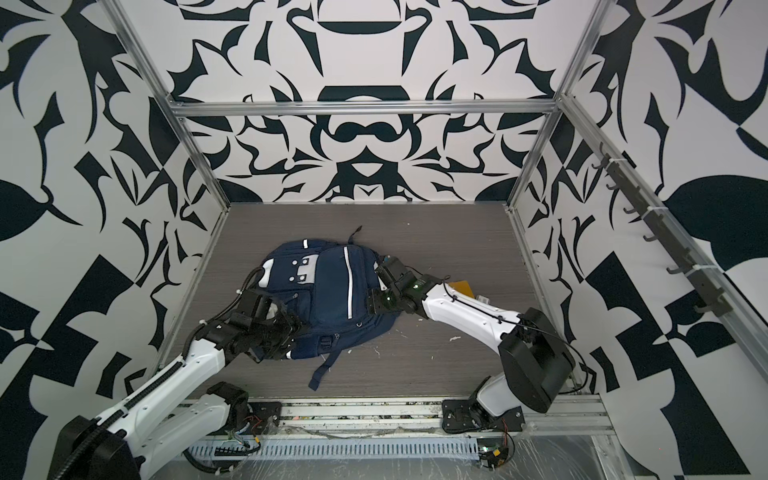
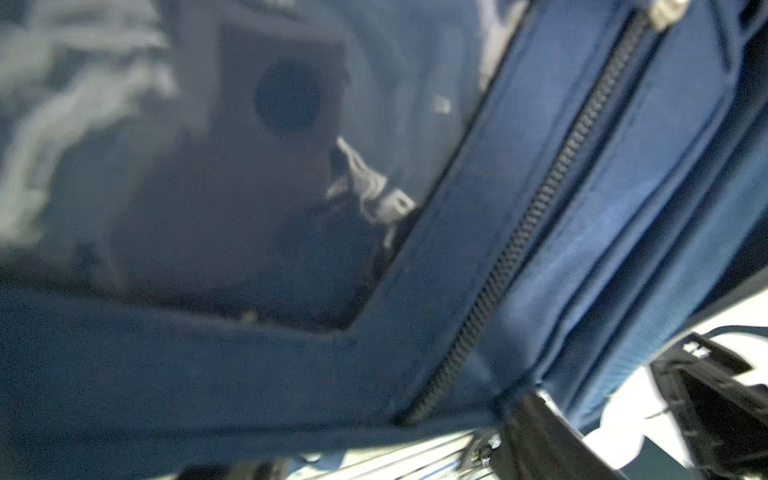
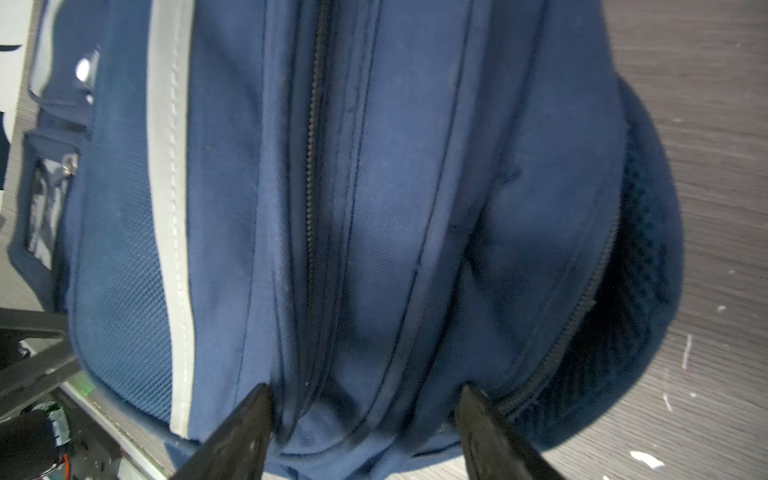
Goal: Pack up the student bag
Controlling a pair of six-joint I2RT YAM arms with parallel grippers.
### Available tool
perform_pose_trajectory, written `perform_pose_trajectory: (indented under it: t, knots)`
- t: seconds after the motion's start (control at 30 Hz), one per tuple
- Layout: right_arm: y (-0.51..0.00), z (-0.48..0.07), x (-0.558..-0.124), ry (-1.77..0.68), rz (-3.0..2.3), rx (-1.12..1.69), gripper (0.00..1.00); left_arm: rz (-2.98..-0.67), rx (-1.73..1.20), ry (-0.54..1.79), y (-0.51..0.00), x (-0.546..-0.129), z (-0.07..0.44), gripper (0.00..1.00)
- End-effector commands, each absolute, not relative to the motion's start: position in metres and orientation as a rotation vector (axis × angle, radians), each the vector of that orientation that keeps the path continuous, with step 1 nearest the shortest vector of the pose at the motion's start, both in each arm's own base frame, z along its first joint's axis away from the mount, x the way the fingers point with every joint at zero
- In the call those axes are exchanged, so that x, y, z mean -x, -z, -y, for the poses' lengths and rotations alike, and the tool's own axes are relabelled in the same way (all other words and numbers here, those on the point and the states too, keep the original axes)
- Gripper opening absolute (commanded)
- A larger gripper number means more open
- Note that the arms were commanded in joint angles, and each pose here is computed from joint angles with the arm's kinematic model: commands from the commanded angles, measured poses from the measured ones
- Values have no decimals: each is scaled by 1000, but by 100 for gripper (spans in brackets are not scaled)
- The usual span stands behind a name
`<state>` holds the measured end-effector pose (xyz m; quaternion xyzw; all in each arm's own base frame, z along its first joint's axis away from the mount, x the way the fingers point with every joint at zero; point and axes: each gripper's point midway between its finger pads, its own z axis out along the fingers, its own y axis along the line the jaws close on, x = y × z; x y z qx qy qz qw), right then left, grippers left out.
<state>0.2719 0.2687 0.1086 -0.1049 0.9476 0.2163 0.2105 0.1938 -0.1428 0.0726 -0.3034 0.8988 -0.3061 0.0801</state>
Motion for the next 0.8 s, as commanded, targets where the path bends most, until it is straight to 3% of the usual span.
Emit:
perform_pose_trajectory:
  t: [0.0, 0.1, 0.47, 0.77]
  knots:
    - [-110, -268, -281, -577, -2610, 263, 69, -2610, 943, 932, -77, -213, 143, 53]
    - [-111, -269, -284, -560, -2605, 289, 67, -2618, 917, 948, -79, -220, 148, 36]
    - [-106, -263, -287, -509, -2620, 307, 61, -2628, 781, 925, -93, -234, 153, 1]
    - [-120, -255, -286, -497, -2582, 289, 64, -2609, 668, 1010, -120, -237, 164, 0]
